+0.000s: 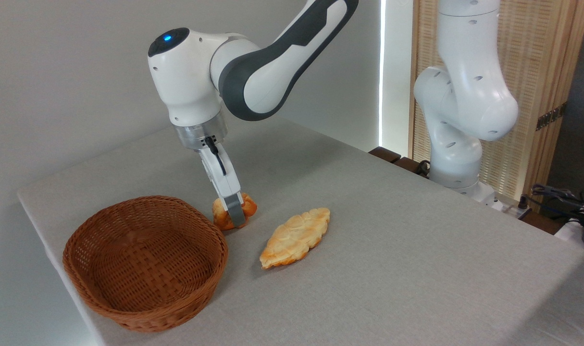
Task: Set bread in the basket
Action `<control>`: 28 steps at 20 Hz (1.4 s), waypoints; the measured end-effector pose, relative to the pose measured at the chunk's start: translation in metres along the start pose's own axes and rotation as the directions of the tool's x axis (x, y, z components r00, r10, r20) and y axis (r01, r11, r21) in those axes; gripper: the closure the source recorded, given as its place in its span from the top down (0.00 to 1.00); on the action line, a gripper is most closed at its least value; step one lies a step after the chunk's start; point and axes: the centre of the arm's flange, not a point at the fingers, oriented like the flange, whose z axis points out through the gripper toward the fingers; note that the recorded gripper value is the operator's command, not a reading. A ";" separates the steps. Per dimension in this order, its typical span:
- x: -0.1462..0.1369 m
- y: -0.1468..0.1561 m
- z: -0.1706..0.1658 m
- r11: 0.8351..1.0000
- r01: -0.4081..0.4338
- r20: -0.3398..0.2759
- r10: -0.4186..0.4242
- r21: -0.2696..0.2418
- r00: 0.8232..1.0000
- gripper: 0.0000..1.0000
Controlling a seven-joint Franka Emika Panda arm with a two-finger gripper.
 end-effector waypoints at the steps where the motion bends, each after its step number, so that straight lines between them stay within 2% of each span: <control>1: 0.000 0.000 -0.001 1.000 -0.001 0.000 0.001 0.000 1.000 0.37; 4: 0.001 0.008 -0.008 0.999 -0.011 0.028 0.012 -0.030 1.000 0.39; 7: 0.002 0.018 -0.035 0.999 -0.025 0.044 0.027 -0.047 0.999 0.40; 9: 0.003 0.021 -0.059 0.999 -0.024 0.025 0.025 -0.029 0.999 0.46; 12: 0.005 0.020 -0.085 1.000 0.020 -0.017 -0.020 0.010 1.000 0.50; 13: 0.006 0.015 -0.090 0.999 0.034 -0.041 -0.033 0.031 0.999 0.59; 15: 0.006 0.002 -0.099 0.994 0.064 -0.106 -0.055 0.086 0.993 0.65; 17: 0.002 -0.017 -0.102 0.986 0.100 -0.166 -0.077 0.135 0.983 0.87; 19: -0.002 -0.037 -0.102 0.975 0.136 -0.213 -0.098 0.174 0.972 1.00; 23: -0.007 -0.065 -0.088 0.962 0.180 -0.251 -0.126 0.207 0.960 1.00; 28: -0.004 -0.072 -0.078 0.960 0.185 -0.255 -0.129 0.212 0.958 1.00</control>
